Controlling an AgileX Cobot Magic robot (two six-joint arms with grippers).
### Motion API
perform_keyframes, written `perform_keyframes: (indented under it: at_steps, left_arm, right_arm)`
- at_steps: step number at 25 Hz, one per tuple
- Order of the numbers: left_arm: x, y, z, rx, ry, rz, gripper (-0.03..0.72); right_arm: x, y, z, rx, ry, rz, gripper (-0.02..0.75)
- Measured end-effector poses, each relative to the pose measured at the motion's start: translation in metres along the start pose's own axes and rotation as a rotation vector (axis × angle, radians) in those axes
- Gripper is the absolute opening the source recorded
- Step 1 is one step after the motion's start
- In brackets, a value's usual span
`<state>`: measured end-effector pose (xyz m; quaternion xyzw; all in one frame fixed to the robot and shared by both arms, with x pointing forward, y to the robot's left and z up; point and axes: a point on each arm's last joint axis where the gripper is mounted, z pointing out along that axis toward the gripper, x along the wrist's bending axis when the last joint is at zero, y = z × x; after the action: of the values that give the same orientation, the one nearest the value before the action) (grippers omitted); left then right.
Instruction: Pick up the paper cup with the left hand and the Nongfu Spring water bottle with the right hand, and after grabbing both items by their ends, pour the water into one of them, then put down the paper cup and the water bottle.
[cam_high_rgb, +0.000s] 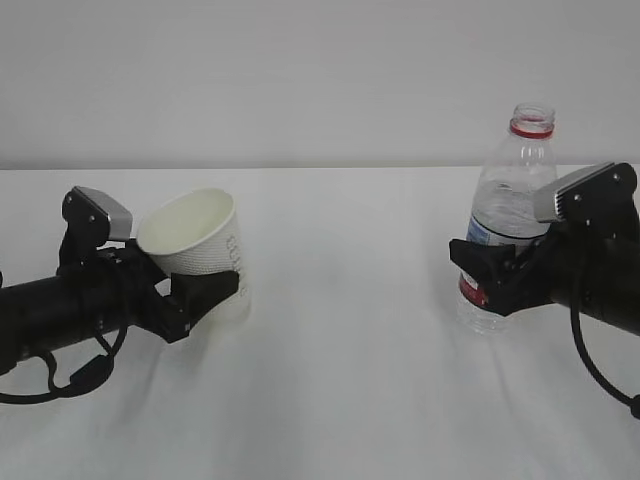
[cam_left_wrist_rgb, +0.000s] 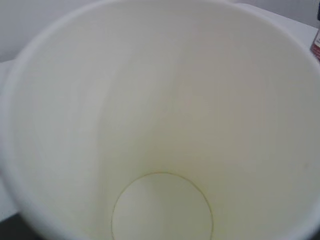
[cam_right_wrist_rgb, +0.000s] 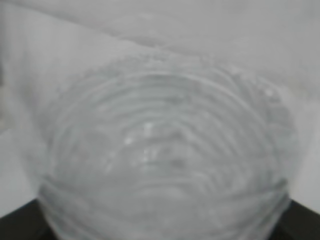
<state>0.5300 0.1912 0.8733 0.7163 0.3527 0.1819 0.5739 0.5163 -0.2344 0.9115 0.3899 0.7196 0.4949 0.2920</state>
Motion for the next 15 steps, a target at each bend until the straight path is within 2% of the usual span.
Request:
perform_keyframes:
  at_steps: [7, 15]
  left_arm:
    - [-0.014, 0.019, -0.011, 0.033, -0.084, 0.041, 0.537]
    - [-0.029, 0.038, -0.022, 0.044, -0.19, 0.068, 0.536]
  right_arm:
    - [0.006, 0.004, -0.006, 0.048, 0.059, -0.041, 0.521]
    - [0.009, 0.023, -0.019, 0.041, 0.071, -0.083, 0.521]
